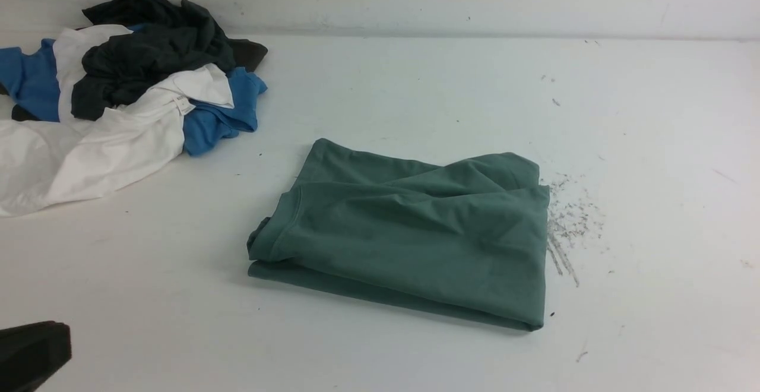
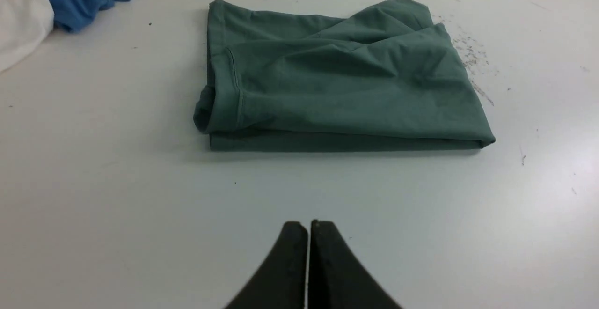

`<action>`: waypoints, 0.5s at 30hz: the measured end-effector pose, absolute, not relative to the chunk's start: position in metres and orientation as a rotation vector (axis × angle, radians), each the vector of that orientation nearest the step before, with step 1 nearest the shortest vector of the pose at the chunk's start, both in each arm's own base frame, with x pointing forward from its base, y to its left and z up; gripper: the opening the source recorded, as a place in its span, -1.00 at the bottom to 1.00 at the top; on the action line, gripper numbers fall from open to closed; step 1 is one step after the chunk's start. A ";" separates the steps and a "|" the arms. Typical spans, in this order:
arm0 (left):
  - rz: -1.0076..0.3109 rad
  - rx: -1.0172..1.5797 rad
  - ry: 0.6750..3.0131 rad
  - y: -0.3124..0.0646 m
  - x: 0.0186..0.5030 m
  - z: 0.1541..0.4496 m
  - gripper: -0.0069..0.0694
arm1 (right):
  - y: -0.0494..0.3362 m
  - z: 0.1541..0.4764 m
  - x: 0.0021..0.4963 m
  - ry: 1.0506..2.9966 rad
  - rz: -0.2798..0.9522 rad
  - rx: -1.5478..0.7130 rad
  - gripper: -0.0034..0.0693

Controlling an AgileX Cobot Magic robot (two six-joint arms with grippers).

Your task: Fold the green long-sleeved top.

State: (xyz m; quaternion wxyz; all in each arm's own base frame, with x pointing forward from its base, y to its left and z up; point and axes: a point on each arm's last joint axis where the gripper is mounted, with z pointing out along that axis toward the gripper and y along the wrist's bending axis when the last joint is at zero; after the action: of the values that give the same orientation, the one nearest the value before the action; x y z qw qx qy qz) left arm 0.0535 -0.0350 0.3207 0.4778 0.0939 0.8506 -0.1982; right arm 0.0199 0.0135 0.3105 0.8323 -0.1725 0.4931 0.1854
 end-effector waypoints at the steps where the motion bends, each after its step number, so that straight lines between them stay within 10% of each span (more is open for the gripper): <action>1: -0.508 0.210 2.081 -0.036 0.056 0.314 -0.83 | 0.014 0.310 0.020 1.046 0.393 -0.366 -0.95; 15: -0.411 0.280 2.080 -0.034 0.059 0.305 -0.83 | 0.014 0.310 0.020 1.053 0.392 -0.367 -0.95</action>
State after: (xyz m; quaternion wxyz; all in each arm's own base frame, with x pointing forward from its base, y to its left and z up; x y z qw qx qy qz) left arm 0.0592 -0.0336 0.3051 0.4807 0.1147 0.8528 -0.1686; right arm 0.0202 0.0136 0.3099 0.8305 -0.1731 0.4963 0.1846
